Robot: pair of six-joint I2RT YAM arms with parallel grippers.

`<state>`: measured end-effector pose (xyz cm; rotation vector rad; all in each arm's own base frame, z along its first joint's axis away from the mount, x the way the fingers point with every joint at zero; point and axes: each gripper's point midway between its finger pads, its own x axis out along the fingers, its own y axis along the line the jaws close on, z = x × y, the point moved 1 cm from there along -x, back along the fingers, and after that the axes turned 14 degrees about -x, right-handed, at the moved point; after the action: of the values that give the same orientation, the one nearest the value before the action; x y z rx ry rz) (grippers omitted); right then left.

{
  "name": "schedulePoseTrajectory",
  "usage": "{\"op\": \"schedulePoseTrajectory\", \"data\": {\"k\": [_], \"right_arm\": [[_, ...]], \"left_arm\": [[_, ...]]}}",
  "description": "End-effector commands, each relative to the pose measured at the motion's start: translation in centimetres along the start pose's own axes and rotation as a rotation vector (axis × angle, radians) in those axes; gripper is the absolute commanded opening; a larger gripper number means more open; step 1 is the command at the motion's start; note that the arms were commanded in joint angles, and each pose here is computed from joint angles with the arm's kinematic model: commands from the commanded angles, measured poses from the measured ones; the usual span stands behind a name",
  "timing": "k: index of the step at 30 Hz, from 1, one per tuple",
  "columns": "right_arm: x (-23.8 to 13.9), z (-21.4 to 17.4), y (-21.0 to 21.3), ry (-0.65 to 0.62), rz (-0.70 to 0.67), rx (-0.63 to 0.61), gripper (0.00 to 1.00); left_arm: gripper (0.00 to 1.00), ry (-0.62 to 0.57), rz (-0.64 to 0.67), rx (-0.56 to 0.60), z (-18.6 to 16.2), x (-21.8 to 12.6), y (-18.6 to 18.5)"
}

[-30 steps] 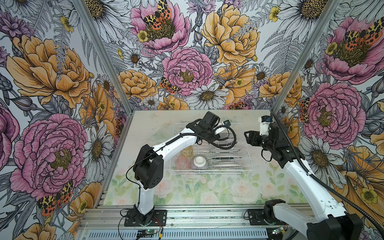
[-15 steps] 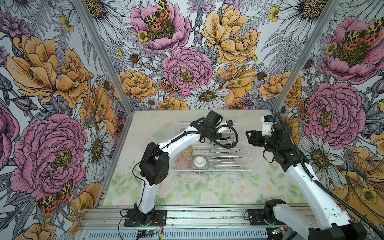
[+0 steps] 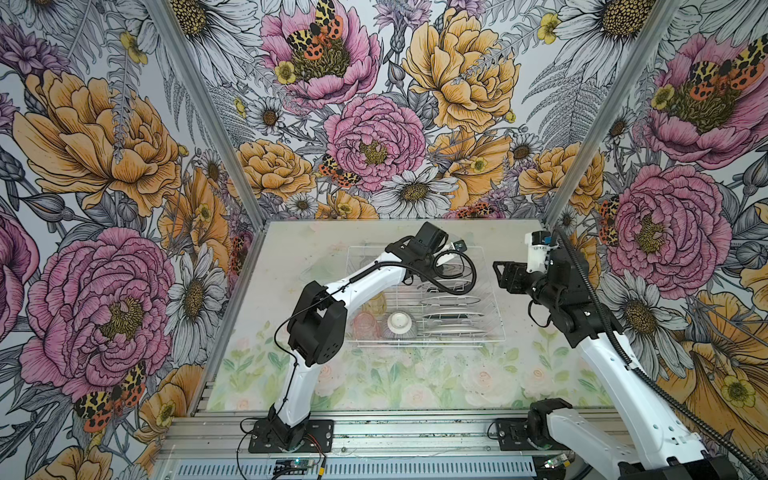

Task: Unload the mixed dishes from the dish rack
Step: 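Lower the left gripper onto the rim of the printed plate and close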

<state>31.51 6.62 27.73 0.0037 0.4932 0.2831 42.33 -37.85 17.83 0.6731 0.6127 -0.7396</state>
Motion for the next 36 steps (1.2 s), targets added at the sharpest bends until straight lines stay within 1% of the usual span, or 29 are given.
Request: {"op": "schedulePoseTrajectory", "data": {"k": [1,13,20,21,35,36], "right_arm": [[-0.2,-0.2,0.0,-0.004,-0.009,-0.015,0.71],[0.1,-0.8,-0.1,0.011,-0.012,-0.015,0.71],[0.2,-1.4,-0.3,0.022,-0.021,-0.026,0.71],[0.3,-1.5,-0.3,0.025,-0.021,-0.029,0.71],[0.5,-2.0,-0.3,0.036,-0.02,-0.035,0.71],[0.4,-2.1,-0.3,0.037,-0.022,-0.034,0.71]], "left_arm": [[0.34,-0.037,0.036,0.007,1.3,0.0,0.4],[0.23,-0.025,0.035,0.013,1.0,0.9,0.2],[0.22,-0.02,0.064,0.027,0.6,1.3,0.4],[0.19,-0.017,0.069,0.029,0.5,1.4,0.5],[0.13,-0.034,0.086,0.027,0.8,1.2,0.5],[0.1,-0.033,0.087,0.026,0.7,1.3,0.5]]}}
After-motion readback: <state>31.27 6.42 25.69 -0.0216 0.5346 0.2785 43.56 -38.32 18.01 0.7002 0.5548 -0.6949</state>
